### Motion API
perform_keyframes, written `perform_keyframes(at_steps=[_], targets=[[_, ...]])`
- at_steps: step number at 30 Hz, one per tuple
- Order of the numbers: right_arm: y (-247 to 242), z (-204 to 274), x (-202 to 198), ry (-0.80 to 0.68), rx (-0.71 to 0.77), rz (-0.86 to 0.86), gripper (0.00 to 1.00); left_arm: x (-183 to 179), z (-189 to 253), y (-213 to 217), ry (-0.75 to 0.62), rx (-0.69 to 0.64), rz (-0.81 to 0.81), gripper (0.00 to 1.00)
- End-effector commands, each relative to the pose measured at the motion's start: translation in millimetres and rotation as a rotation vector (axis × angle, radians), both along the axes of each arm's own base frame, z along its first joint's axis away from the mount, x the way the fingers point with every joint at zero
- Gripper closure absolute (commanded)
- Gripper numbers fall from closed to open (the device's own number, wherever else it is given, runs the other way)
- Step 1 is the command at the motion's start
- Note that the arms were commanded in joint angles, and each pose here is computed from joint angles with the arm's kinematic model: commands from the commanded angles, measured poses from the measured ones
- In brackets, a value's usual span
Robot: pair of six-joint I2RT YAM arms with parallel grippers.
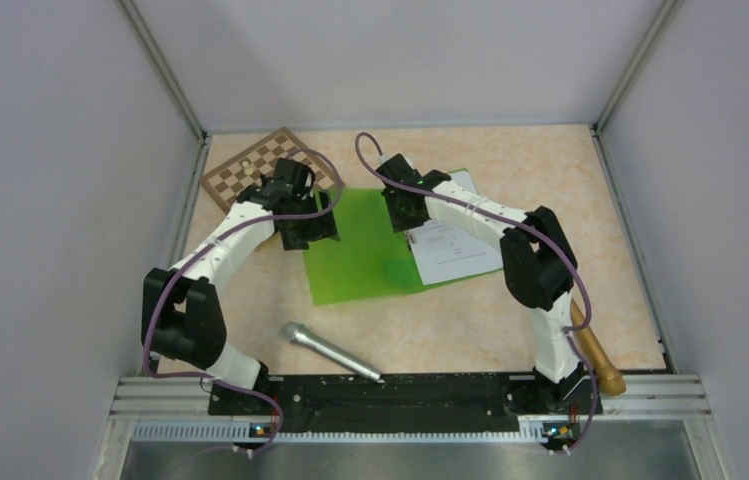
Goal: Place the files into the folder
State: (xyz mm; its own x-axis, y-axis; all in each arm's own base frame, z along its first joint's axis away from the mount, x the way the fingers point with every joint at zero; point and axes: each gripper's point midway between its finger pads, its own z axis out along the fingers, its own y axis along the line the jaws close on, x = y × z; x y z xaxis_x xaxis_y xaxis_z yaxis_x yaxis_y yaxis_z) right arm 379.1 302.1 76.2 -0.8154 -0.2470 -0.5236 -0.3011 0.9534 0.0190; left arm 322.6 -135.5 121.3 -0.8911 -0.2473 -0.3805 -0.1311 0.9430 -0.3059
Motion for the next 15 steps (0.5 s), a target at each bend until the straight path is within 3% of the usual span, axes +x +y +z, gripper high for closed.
perform_keyframes(at_steps=[1, 15], targets=[[13.8, 25.6, 10.2, -0.072, 0.032, 0.012, 0.75, 8.1, 7.6, -1.7, -0.043, -0.013, -0.015, 0.2], [16.5, 31.9, 11.9, -0.093, 0.03, 0.014, 0.76, 5.6, 4.7, -2.4, -0.032, -0.016, -0.019, 0.21]])
